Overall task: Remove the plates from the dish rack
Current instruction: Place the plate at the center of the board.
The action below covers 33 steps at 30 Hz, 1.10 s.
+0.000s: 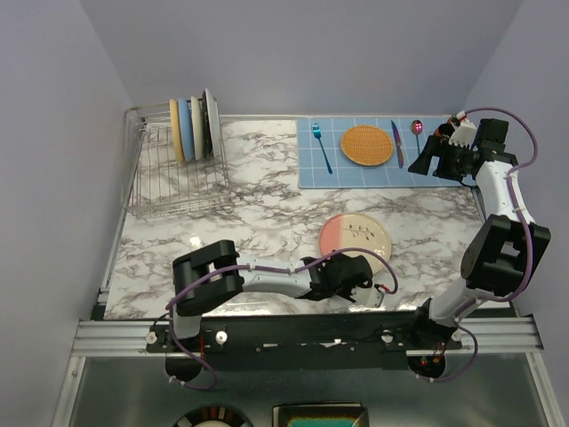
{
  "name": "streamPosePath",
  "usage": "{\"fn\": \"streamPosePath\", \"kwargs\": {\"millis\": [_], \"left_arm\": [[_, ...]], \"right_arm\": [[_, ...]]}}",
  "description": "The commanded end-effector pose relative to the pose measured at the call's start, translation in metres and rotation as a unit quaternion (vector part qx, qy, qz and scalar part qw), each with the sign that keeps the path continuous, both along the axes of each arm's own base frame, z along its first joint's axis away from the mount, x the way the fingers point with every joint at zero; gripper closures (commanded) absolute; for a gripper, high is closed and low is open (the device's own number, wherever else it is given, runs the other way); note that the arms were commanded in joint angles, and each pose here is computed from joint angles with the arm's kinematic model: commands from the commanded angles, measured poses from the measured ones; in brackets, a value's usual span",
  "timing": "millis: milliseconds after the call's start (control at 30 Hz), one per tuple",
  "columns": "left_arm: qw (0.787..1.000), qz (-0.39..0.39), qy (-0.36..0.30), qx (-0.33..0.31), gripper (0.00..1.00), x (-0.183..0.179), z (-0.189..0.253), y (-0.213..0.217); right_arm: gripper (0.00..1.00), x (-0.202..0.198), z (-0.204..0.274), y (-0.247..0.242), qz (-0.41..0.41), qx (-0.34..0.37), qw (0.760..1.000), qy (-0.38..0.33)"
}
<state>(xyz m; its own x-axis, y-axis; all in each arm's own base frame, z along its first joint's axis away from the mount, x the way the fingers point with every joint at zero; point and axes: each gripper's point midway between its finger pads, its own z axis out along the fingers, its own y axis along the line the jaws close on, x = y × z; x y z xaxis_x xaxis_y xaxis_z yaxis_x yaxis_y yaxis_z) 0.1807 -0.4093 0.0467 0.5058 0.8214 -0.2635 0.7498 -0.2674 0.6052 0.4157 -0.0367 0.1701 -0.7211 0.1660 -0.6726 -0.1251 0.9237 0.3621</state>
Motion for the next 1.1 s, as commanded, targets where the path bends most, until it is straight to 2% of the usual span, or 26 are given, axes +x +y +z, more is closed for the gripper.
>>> {"fn": "streamPosePath", "kwargs": {"millis": [0, 833, 1067], "left_arm": [[1.000, 0.006, -0.014, -0.003, 0.34, 0.005, 0.000, 0.000], [1.000, 0.004, -0.008, -0.003, 0.34, 0.017, 0.008, -0.005], [1.000, 0.016, -0.003, -0.022, 0.34, 0.016, 0.024, 0.000]], "right_arm": [[0.00, -0.003, 0.005, 0.001, 0.008, 0.002, 1.000, -0.012], [0.00, -0.004, 0.005, 0.001, 0.010, 0.005, 1.000, -0.012], [0.00, -0.004, 0.004, 0.002, 0.012, 0.006, 1.000, -0.010]]}}
